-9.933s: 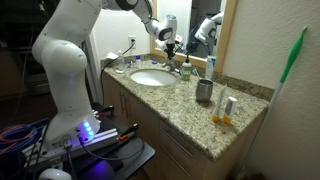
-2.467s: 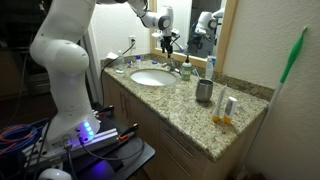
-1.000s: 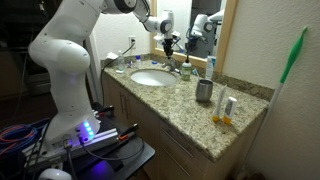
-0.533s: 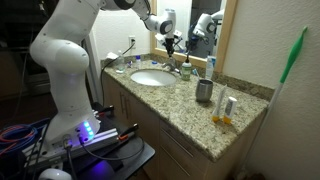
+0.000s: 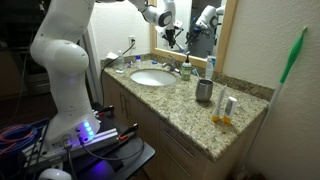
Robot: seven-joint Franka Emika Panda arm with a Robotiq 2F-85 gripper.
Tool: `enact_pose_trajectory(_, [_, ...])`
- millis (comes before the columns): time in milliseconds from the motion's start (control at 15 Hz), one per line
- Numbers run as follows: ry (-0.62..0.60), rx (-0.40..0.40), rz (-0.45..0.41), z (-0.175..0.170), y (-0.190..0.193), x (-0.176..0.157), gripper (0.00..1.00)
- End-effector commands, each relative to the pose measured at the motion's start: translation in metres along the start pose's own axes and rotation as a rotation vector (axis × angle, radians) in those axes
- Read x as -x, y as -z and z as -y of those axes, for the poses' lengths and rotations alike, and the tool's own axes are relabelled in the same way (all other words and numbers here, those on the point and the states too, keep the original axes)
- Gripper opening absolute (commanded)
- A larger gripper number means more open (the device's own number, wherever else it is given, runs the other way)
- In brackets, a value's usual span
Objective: Open the tap faucet.
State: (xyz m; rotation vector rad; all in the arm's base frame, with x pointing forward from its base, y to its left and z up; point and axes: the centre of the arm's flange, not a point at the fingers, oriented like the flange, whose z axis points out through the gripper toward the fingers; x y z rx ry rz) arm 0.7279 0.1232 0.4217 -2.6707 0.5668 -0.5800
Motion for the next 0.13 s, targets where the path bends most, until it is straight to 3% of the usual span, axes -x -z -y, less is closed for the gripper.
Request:
enact_pose_trajectory(0, [0.06, 0.015, 0.055, -0.005, 0.022, 0.031, 0.68])
enact_pose_trajectory(67, [0.022, 0.002, 0.018, 0.005, 0.008, 0.009, 0.49])
